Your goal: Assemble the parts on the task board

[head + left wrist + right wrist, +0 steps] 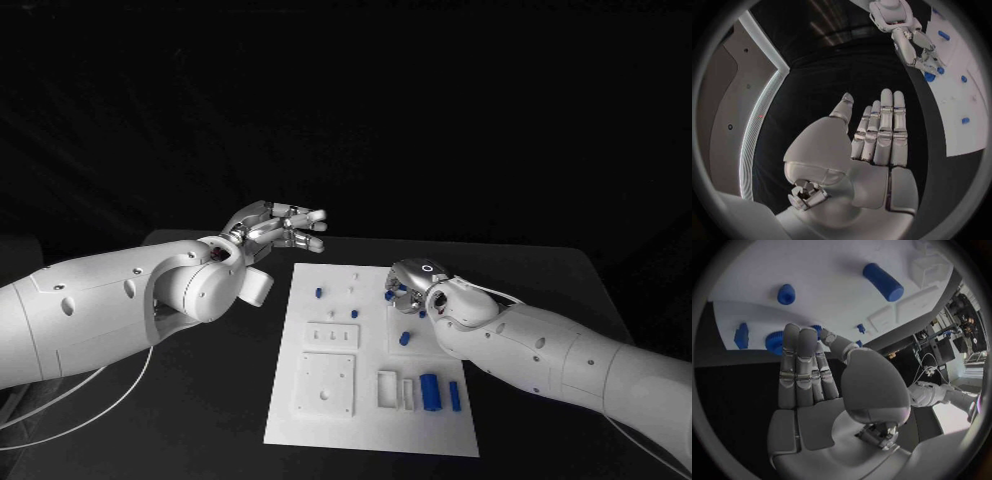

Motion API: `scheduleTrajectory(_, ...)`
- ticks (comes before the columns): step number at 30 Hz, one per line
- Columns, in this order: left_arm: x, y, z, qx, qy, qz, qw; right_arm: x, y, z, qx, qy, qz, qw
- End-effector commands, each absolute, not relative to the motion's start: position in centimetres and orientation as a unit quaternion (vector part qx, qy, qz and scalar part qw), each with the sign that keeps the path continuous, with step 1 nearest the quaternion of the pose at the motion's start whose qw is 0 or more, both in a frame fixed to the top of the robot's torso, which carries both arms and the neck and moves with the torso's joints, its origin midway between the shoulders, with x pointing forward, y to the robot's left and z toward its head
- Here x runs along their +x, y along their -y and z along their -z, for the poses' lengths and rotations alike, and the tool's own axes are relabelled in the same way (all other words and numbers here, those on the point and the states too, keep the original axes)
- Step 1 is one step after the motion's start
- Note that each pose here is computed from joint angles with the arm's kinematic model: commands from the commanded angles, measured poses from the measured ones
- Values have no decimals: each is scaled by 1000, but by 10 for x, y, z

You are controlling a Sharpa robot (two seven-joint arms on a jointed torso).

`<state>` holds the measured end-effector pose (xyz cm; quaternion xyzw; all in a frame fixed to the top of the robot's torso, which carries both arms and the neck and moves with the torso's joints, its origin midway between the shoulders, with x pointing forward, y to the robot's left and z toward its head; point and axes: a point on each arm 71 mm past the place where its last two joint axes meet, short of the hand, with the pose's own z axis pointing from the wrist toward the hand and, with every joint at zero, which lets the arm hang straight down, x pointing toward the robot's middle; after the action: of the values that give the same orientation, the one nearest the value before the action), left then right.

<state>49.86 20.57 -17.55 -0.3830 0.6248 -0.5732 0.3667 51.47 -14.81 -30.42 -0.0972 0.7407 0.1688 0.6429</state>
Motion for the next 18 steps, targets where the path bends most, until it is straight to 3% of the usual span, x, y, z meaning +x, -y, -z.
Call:
scheduleTrajectory(1,499,-203,174,-374,-625,581,362,515,148,302,-91,-731,-169,655)
scheduleTrajectory(18,499,-203,174,-374,-626,581,362,515,147,304,-89,-738,-167,648)
